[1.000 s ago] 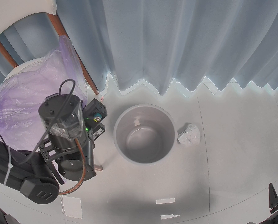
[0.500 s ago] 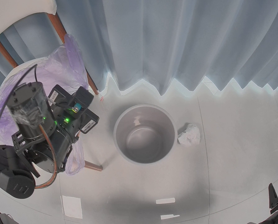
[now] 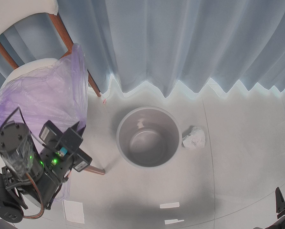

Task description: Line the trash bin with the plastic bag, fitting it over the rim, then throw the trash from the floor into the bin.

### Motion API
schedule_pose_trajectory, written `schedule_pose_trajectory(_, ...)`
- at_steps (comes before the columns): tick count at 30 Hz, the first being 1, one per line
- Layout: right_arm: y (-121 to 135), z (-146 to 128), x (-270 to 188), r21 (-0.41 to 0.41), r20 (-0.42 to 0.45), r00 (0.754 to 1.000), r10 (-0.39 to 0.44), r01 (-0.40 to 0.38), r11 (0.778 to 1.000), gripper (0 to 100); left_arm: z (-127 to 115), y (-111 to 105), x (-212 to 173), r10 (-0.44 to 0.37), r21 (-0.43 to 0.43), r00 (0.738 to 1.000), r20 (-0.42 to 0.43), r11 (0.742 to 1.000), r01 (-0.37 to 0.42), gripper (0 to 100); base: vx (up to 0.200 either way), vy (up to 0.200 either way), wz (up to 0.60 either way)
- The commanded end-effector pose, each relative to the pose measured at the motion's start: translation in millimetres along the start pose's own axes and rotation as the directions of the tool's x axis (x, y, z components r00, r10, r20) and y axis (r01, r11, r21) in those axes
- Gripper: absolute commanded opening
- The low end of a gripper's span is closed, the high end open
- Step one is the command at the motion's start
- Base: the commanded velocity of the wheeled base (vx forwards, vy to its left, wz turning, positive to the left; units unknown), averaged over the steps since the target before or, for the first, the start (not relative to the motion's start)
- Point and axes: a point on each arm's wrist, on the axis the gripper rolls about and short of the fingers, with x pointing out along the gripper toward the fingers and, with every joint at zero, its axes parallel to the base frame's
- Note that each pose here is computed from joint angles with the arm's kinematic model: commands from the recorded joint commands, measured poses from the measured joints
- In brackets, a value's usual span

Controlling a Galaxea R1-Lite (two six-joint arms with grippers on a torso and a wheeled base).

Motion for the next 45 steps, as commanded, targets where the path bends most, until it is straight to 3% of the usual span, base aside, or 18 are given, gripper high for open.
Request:
schedule_pose_trajectory(1,0.0,-5.3,-0.1,0.000,0.000,1.000,-0.001,0.001,1.000,100,-12.7,-7.9,-17.3,-0.084,-0.068,0.996,0.021,0.994,0.085,0,0.000,0.000,0.00)
schedule_pose_trajectory(4,0.0,-5.3,-0.1,0.000,0.000,1.000,-0.001,0.001,1.000,100,-15.2,-7.9,-18.4,-0.115,-0.142,0.993,0.038,0.983,0.119,0,0.000,0.000,0.00)
schedule_pose_trajectory(10,0.0,-5.3,-0.1,0.000,0.000,1.000,0.001,-0.001,1.000,100,-20.9,0.2,-15.5,-0.171,-0.175,0.980,0.096,0.967,0.186,0,0.000,0.000,0.00)
schedule_pose_trajectory(13,0.0,-5.3,-0.1,0.000,0.000,1.000,0.001,-0.001,1.000,100,-19.8,8.9,-9.2,-0.181,-0.232,0.974,0.136,0.950,0.209,0,0.000,0.000,0.00)
schedule_pose_trajectory(16,0.0,-5.3,-0.1,0.000,0.000,1.000,0.001,-0.001,1.000,100,-14.5,11.8,-6.7,-0.181,-0.336,0.971,0.158,0.915,0.225,0,0.000,0.000,0.00)
schedule_pose_trajectory(17,0.0,-5.3,-0.1,0.000,0.000,1.000,0.001,-0.001,1.000,100,-10.0,14.6,-4.8,-0.189,-0.387,0.965,0.184,0.888,0.248,0,0.000,0.000,0.00)
schedule_pose_trajectory(19,0.0,-5.3,-0.1,0.000,0.000,1.000,0.001,-0.001,1.000,100,-7.0,18.5,-3.4,-0.202,-0.415,0.957,0.207,0.868,0.273,0,0.000,0.000,0.00)
schedule_pose_trajectory(24,0.0,-5.3,-0.1,0.000,0.000,1.000,-0.001,0.001,1.000,100,-13.3,37.8,-10.5,-0.289,-0.465,0.895,0.341,0.776,0.427,0,0.000,0.000,0.00)
schedule_pose_trajectory(31,0.0,-5.3,-0.1,0.000,0.000,1.000,0.002,-0.002,1.000,100,-32.9,52.8,-12.5,-0.289,-0.518,0.891,0.350,0.732,0.441,0,0.000,0.000,0.00)
schedule_pose_trajectory(32,0.0,-5.2,0.1,0.000,-0.001,1.000,-0.001,0.001,1.000,100,-36.4,51.6,-19.0,-0.299,-0.554,0.885,0.357,0.695,0.459,0,0.000,0.000,0.00)
schedule_pose_trajectory(33,0.0,-5.2,0.1,0.000,-0.001,1.000,-0.001,0.001,1.000,100,-36.4,51.6,-19.0,-0.299,-0.554,0.885,0.357,0.695,0.459,0,0.000,0.000,0.00)
schedule_pose_trajectory(34,0.0,-5.3,-0.1,0.000,0.000,1.000,0.001,-0.001,1.000,100,-39.7,50.9,-30.1,-0.306,-0.591,0.876,0.372,0.651,0.478,0,0.000,0.000,0.00)
schedule_pose_trajectory(35,0.0,-5.3,-0.1,0.000,0.000,1.000,0.001,-0.001,1.000,100,-39.8,51.7,-35.5,-0.304,-0.602,0.872,0.384,0.634,0.486,0,0.000,0.000,0.00)
schedule_pose_trajectory(38,0.0,-5.3,-0.1,0.000,0.000,1.000,0.001,-0.001,1.000,100,-35.8,51.9,-39.0,-0.305,-0.580,0.858,0.414,0.637,0.507,0,0.000,0.000,0.00)
schedule_pose_trajectory(42,0.0,-5.3,-0.1,0.000,0.000,1.000,0.001,-0.001,1.000,100,-27.2,45.3,-46.8,-0.361,-0.561,0.799,0.481,0.573,0.597,0,0.000,0.000,0.00)
schedule_pose_trajectory(45,0.0,-5.3,-0.1,0.000,0.000,1.000,0.001,-0.001,1.000,100,-27.3,41.2,-47.9,-0.395,-0.546,0.777,0.490,0.555,0.627,0,0.000,0.000,0.00)
